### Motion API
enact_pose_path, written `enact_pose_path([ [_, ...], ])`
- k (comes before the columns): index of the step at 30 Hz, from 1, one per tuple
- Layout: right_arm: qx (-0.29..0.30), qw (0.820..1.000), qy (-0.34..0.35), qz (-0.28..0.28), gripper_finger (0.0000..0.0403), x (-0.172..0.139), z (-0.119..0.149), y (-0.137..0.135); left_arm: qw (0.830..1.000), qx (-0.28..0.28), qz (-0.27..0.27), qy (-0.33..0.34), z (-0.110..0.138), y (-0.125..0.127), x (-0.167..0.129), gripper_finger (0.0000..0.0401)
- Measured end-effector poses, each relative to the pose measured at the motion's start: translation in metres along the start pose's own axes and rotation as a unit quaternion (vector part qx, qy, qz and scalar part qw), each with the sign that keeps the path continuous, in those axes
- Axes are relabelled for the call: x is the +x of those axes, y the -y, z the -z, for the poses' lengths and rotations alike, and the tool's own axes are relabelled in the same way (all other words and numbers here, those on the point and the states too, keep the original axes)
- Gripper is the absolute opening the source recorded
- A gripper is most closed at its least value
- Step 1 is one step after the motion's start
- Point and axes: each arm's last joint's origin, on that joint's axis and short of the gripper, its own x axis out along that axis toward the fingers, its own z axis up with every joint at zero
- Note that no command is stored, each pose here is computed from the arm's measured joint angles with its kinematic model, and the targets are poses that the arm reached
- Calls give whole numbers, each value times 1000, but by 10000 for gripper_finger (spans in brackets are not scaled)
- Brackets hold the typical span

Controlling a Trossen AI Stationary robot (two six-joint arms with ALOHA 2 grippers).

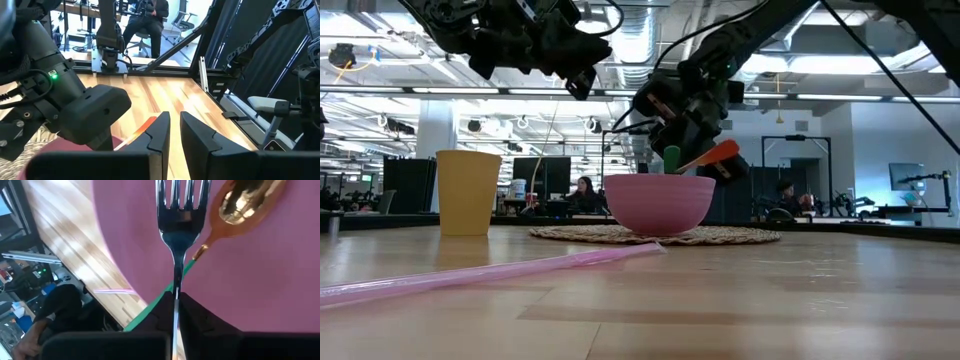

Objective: Pick & Place Utensil
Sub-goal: Put the orange fork into the pink bowl, then put the yellow cup on the brown mat to the top left of the pink bowl

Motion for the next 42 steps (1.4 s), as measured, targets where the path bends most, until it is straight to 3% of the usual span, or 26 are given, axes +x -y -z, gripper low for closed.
enact_pose_path([
  [24,25,1000,11,5,59,-3,-2,2,1000,3,0,3,-1,0,0,44],
  [33,18,1000,17,1,61,-7,-6,5,1000,3,0,3,-1,0,0,44],
  [38,-17,1000,26,-5,61,-13,-9,0,1000,4,0,3,-1,0,0,44],
  [42,-82,996,30,-5,61,-27,-8,-16,1000,4,0,3,-1,0,0,44],
])
